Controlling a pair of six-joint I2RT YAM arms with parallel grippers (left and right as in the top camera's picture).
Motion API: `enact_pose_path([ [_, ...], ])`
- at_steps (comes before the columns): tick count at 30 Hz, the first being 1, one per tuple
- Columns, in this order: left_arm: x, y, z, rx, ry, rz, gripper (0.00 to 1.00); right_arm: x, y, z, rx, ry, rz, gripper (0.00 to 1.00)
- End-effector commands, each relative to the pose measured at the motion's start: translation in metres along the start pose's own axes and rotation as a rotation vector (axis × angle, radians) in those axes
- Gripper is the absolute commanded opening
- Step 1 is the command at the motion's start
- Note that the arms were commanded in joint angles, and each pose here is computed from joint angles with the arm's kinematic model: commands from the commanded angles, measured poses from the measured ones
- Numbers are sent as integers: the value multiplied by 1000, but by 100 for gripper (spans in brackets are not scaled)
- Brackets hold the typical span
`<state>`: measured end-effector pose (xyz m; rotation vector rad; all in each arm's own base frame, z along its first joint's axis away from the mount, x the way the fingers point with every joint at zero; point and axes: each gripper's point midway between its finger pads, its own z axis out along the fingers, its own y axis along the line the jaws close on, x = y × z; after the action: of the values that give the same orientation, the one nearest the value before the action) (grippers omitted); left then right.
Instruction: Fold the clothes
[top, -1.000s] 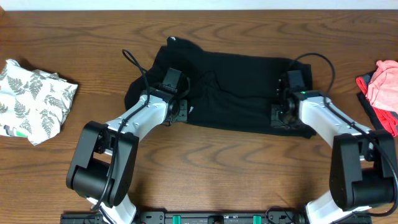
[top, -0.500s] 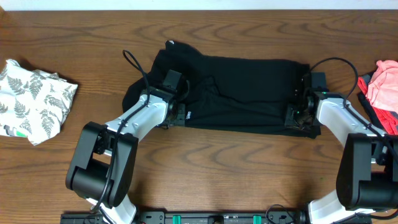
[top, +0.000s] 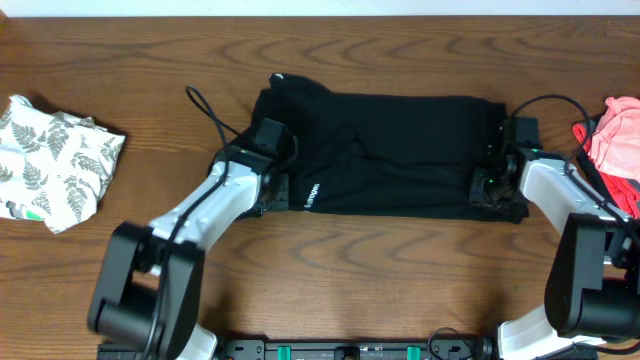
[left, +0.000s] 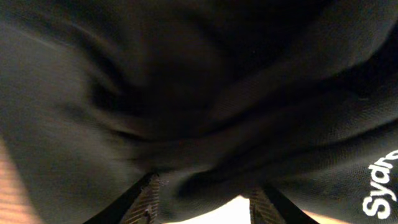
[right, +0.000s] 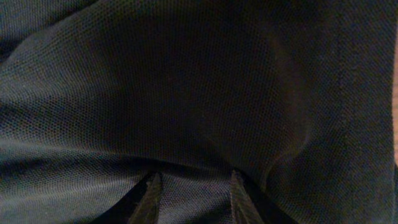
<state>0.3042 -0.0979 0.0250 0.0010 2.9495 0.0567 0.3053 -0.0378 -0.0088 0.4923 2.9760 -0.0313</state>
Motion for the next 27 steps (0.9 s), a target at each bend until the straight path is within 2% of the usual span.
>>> enact_pose_path([
  [1, -11, 7, -17, -9, -69, -17, 47, 43, -61, 30, 224, 147, 40, 37],
  [5, -15, 5, -21, 3, -91, -21, 47, 44, -68, 30, 225, 153, 66, 37],
  [7, -11, -5, -21, 58, -70, -24, 43, 43, -69, 31, 225, 150, 68, 38],
  [10, -7, -20, -22, 147, -42, -29, 43, 41, -68, 31, 224, 144, 68, 39],
  [15, -20, -27, -24, 176, -94, -37, 43, 35, -58, 27, 173, 133, 70, 38],
  [19, -38, -33, -27, 203, -167, -39, 42, 17, -46, 6, 120, 86, 69, 39],
  [23, -51, -37, -30, 223, -220, -41, 32, -11, -38, -35, 75, -29, 73, 40],
  [27, -51, -38, -23, 220, -211, -41, 28, -26, -37, -66, 58, -138, 79, 43],
])
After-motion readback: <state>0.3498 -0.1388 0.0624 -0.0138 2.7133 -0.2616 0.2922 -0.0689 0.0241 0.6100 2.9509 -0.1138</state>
